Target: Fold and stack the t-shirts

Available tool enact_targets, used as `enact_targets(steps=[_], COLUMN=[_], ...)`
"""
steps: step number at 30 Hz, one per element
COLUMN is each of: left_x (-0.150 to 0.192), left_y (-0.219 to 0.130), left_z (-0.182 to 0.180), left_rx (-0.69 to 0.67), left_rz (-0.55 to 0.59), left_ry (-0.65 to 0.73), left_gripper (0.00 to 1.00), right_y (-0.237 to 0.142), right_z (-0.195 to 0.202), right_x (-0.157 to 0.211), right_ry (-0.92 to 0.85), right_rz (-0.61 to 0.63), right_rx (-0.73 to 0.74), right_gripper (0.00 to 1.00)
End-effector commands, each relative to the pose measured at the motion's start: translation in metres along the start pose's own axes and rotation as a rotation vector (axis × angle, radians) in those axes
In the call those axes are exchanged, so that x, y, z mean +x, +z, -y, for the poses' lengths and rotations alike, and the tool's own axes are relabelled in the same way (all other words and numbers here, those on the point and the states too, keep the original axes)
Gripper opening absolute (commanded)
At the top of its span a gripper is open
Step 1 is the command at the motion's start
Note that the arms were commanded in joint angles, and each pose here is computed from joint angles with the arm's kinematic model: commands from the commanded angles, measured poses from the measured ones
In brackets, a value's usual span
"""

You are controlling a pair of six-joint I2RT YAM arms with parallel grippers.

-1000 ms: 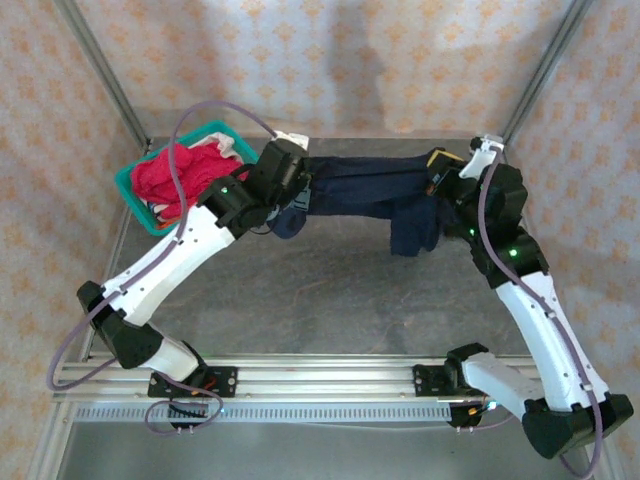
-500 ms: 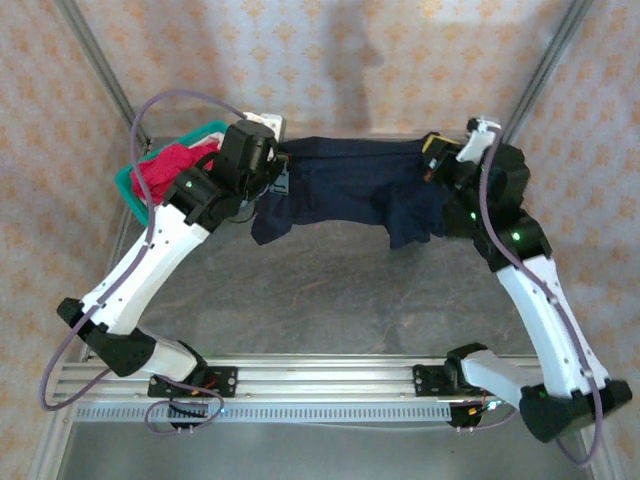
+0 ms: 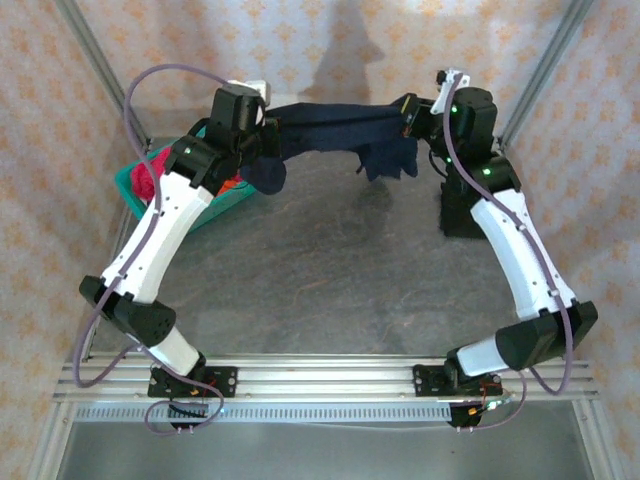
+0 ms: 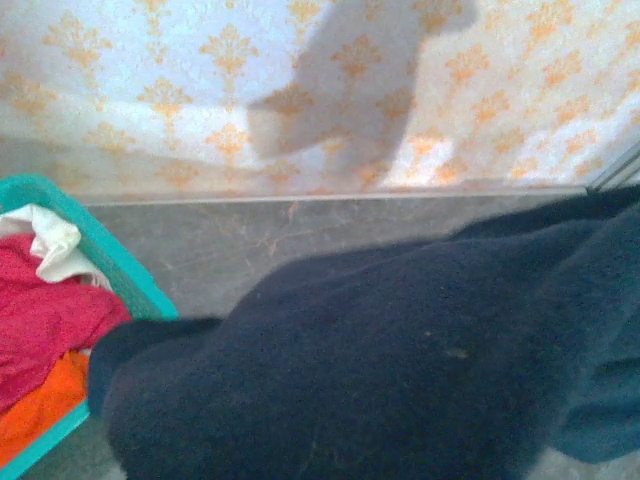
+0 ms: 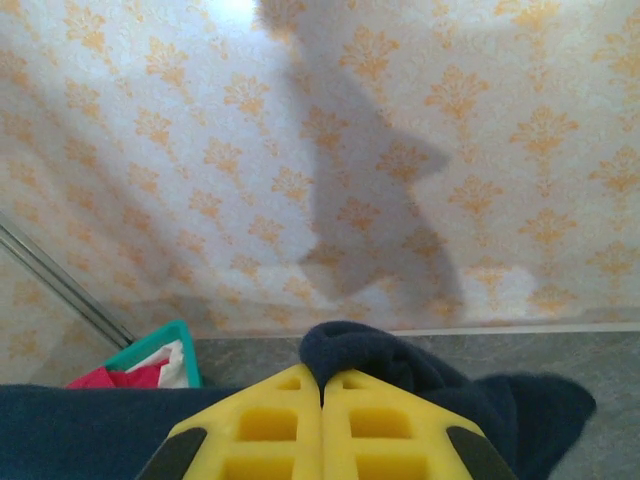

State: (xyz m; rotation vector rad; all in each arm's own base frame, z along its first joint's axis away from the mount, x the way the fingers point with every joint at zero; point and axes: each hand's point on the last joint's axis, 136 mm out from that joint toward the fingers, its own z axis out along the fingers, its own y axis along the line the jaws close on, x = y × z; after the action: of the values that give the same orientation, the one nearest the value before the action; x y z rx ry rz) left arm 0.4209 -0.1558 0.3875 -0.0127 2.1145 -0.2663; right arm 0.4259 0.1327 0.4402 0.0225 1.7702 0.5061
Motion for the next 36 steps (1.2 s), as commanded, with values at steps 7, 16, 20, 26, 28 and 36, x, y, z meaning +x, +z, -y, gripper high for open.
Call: enact_targets(steps=[7,16,20,26,28,36], left_x=[0.123,0.172,0.217,0.28,0.303,0.349], left_y=[0.033,0.016,0.011,-0.002,0.0,0.017], left_z=[-0.05,-0.092,-0.128,-0.135,-0.134,-0.12], left_rx=[-0.133,-0.294,-0.438,-0.371,-0.33,-0.227], left_rz=[-0.236,-0.263,-0.256,-0.234,-0.248,-0.301], left_ry=[-0.112,-0.192,-0.316,-0.511,-0.56,-0.683], left_gripper=[0.99,1.0,1.0,0.97,0.91,0.75], right_y=[-0.012,-0.019,-0.027,-0.05,-0.056,-0.071], right_z=[0.057,0.081,0.098,0.114,0.12,0.141], right_x=[0.111,0.148,0.19,0.246,0.262,0.284], right_ry=[0.028,0.047,0.087,0.179,0.208,0.299], right_rz=[-0.294,-0.397,-0.476,-0.566,-0.59,-0.619], right_rx=[0.194,0.298,0.353,0.383,0.394,0.433], right_gripper=[0.8,0.97,0.97,0.96,0.96,0.94])
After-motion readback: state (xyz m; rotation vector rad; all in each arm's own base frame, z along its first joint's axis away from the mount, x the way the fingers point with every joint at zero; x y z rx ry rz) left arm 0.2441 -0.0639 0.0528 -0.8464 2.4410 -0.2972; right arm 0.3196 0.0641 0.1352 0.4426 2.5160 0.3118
